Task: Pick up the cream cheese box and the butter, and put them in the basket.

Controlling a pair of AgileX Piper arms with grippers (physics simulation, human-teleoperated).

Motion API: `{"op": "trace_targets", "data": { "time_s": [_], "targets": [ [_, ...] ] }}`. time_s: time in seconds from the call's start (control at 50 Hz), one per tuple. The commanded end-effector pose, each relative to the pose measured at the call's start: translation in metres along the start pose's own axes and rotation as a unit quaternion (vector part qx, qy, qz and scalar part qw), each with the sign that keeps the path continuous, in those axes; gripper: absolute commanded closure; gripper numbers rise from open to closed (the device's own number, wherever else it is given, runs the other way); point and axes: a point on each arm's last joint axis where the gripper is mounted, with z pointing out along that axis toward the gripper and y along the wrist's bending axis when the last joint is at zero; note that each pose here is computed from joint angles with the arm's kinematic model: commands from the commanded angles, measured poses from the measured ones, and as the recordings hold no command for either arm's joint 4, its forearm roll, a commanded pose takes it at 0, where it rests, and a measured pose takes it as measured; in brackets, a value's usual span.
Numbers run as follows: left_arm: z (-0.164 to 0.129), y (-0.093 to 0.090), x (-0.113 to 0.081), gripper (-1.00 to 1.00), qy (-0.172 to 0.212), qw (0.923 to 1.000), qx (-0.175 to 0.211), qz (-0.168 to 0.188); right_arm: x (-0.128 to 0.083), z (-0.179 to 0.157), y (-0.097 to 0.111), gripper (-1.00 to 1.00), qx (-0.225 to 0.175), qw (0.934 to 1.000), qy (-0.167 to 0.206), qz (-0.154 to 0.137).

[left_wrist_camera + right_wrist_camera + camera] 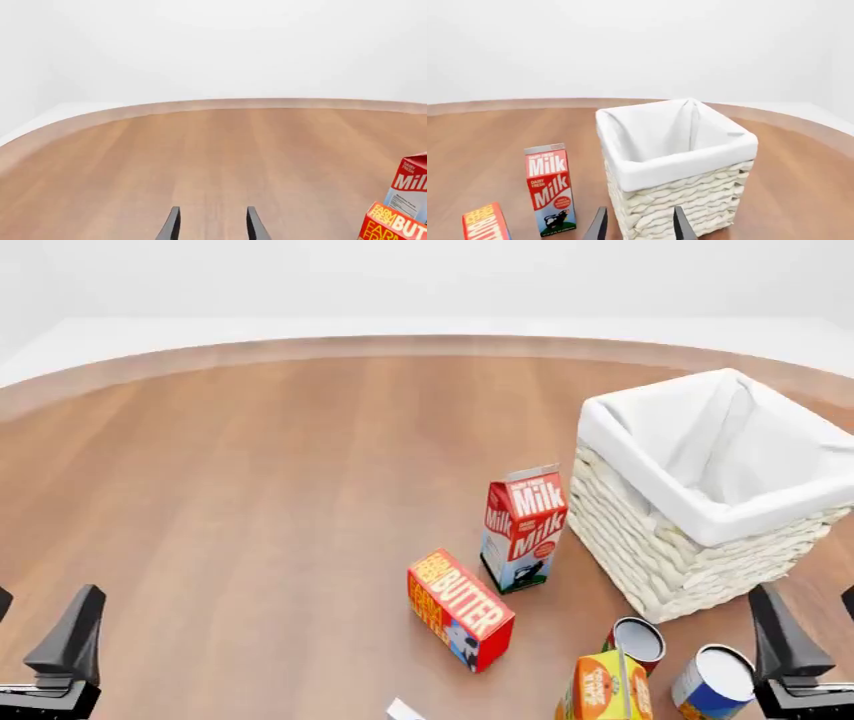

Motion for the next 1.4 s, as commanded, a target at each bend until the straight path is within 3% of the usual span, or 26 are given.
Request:
{"op": "trace_targets", "data": {
  "time_s": [0.02, 0.18, 0.24, 0.32, 0.34, 0.42, 0.48, 0.5, 0.56, 0.6, 0.7, 0.74, 0.84, 0.86, 1.02, 1.08, 1.28, 1.4],
  "targets": [
    [0.000, 0.000, 0.000, -1.00, 0.000, 1.0000, 0.000, 0.000, -0.003, 0.000, 0.001, -1.00, -0.009, 1.0000, 0.002, -0.002],
    [0.000, 0.000, 0.000, -1.00, 0.000, 1.0000, 0.000, 0.000, -0.005, 0.004, 0.003, -1.00, -0.027, 0.9996, 0.009, 0.005],
    [0.000, 0.000, 0.000, -1.00, 0.000, 1.0000, 0.000, 0.000, -0.023, 0.003, 0.005, -1.00, -0.042, 0.9990, 0.008, 0.012],
    [0.000, 0.000, 0.000, -1.00, 0.000, 1.0000, 0.000, 0.000, -0.044, -0.004, 0.006, -1.00, -0.062, 0.9980, -0.007, 0.007],
    [0.000, 0.000, 0.000, -1.00, 0.000, 1.0000, 0.000, 0.000, -0.056, -0.010, 0.006, -1.00, -0.071, 0.9971, -0.025, -0.009],
    [0.000, 0.000, 0.000, -1.00, 0.000, 1.0000, 0.000, 0.000, -0.076, -0.011, 0.007, -1.00, -0.087, 0.9958, -0.029, -0.009],
    [0.000, 0.000, 0.000, -1.00, 0.000, 1.0000, 0.000, 0.000, -0.088, -0.008, 0.008, -1.00, -0.098, 0.9947, -0.028, -0.008],
    [0.000, 0.000, 0.000, -1.00, 0.000, 1.0000, 0.000, 0.000, -0.092, -0.010, 0.007, -1.00, -0.089, 0.9952, -0.037, -0.020],
    [0.000, 0.000, 0.000, -1.00, 0.000, 1.0000, 0.000, 0.000, -0.096, 0.001, 0.010, -1.00, -0.100, 0.9948, -0.017, -0.008],
    [0.000, 0.000, 0.000, -1.00, 0.000, 1.0000, 0.000, 0.000, -0.102, 0.003, 0.011, -1.00, -0.107, 0.9938, -0.018, -0.021],
    [0.000, 0.000, 0.000, -1.00, 0.000, 1.0000, 0.000, 0.000, -0.115, 0.022, 0.024, -1.00, -0.170, 0.9850, 0.017, -0.028],
    [0.000, 0.000, 0.000, -1.00, 0.000, 1.0000, 0.000, 0.000, -0.119, 0.025, 0.028, -1.00, -0.186, 0.9815, 0.017, -0.042],
    [0.000, 0.000, 0.000, -1.00, 0.000, 1.0000, 0.000, 0.000, -0.130, 0.036, 0.038, -1.00, -0.217, 0.9750, 0.029, -0.037],
    [0.000, 0.000, 0.000, -1.00, 0.000, 1.0000, 0.000, 0.000, -0.141, 0.042, 0.043, -1.00, -0.232, 0.9713, 0.033, -0.041],
    [0.000, 0.000, 0.000, -1.00, 0.000, 1.0000, 0.000, 0.000, -0.151, 0.054, 0.057, -1.00, -0.267, 0.9609, 0.054, -0.052],
    [0.000, 0.000, 0.000, -1.00, 0.000, 1.0000, 0.000, 0.000, -0.167, 0.059, 0.061, -1.00, -0.274, 0.9585, 0.059, -0.052],
    [0.000, 0.000, 0.000, -1.00, 0.000, 1.0000, 0.000, 0.000, -0.163, 0.074, 0.086, -1.00, -0.323, 0.9370, 0.091, -0.096],
    [0.000, 0.000, 0.000, -1.00, 0.000, 1.0000, 0.000, 0.000, -0.166, 0.082, 0.096, -1.00, -0.335, 0.9297, 0.106, -0.111]
  ]
}}
